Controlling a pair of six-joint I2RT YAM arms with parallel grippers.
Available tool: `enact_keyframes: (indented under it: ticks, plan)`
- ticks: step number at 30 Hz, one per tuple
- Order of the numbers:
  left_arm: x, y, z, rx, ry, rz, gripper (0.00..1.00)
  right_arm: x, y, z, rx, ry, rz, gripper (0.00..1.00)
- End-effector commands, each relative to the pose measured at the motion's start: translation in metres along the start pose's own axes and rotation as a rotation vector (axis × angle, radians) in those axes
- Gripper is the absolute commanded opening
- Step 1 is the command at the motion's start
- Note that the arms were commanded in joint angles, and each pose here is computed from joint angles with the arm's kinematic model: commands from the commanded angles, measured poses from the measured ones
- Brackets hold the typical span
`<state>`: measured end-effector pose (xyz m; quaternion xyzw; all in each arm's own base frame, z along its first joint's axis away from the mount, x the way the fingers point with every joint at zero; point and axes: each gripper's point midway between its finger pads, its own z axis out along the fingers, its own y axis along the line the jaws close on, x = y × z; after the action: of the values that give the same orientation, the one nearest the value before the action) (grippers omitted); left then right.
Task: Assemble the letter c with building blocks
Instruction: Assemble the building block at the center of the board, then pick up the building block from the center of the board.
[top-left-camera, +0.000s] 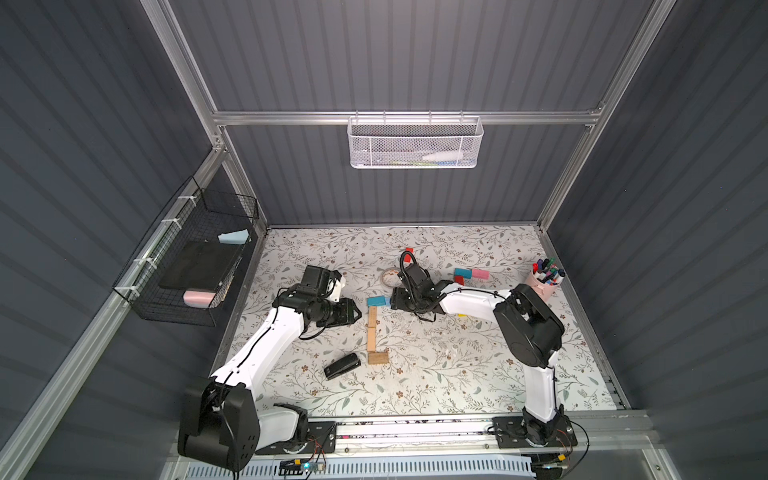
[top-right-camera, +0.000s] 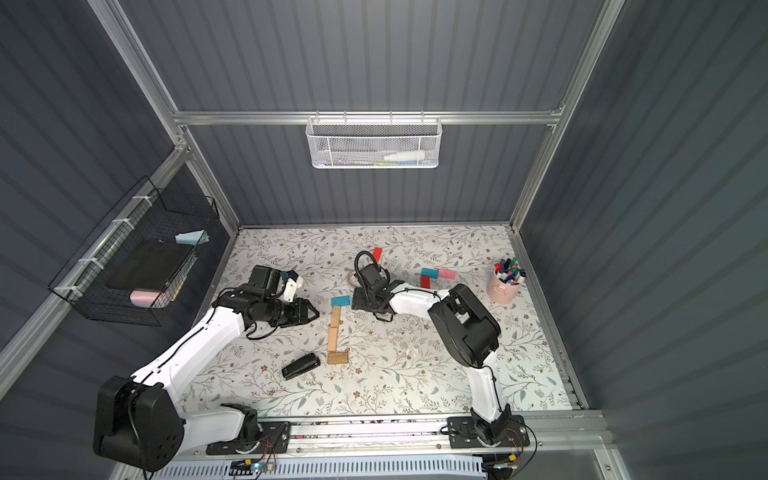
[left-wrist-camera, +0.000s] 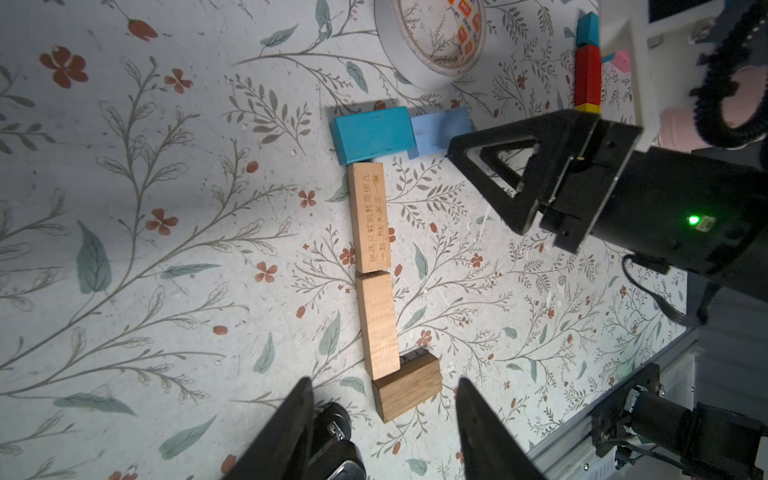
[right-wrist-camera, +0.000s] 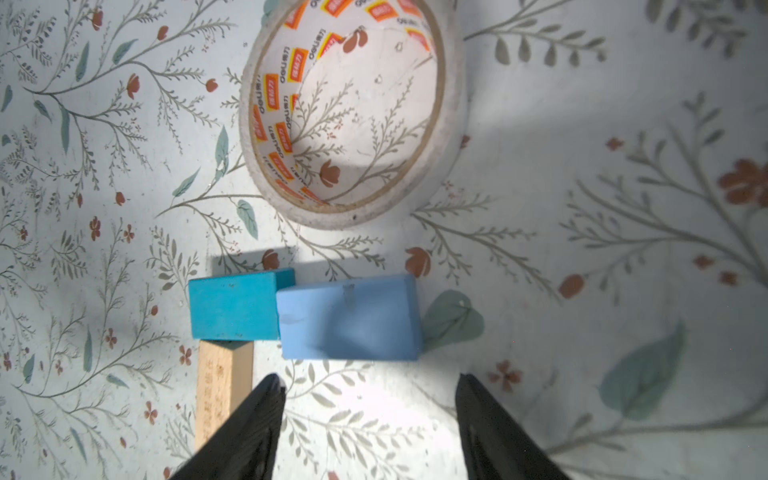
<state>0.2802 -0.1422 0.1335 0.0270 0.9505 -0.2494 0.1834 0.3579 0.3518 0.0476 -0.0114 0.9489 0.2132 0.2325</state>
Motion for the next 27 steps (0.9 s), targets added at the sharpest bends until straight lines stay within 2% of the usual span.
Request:
enact_keyframes:
  ticks: [1,8,14,18,20,22,24,27]
  plan:
    - [-0.007,0.001,-0.003,-0.013,-0.018,0.016,0.54,-0.006,-0.001,-0.019,0.006,-0.032,-0.004,0.68]
    - [-0.012,0.002,-0.002,-0.020,-0.022,0.017,0.53,-0.024,-0.020,-0.045,0.009,-0.049,-0.027,0.67]
    - [-0.022,-0.003,-0.006,-0.015,-0.048,0.031,0.53,-0.059,-0.047,-0.054,0.077,-0.076,-0.034,0.75]
    - [-0.028,-0.007,-0.011,-0.016,-0.053,0.049,0.53,-0.085,-0.059,-0.050,0.104,-0.096,-0.021,0.83]
    - [-0.032,-0.007,-0.013,-0.021,-0.058,0.062,0.53,-0.100,-0.062,-0.047,0.105,-0.113,-0.021,0.84]
    - [-0.034,-0.007,-0.013,-0.023,-0.064,0.078,0.53,-0.114,-0.062,-0.044,0.085,-0.120,-0.023,0.79]
    - [-0.034,-0.008,-0.011,-0.017,-0.066,0.088,0.53,-0.129,-0.063,-0.038,0.054,-0.123,-0.013,0.70]
    - [-0.032,-0.010,-0.009,0.003,-0.068,0.095,0.53,-0.150,-0.062,-0.029,-0.013,-0.136,0.013,0.63]
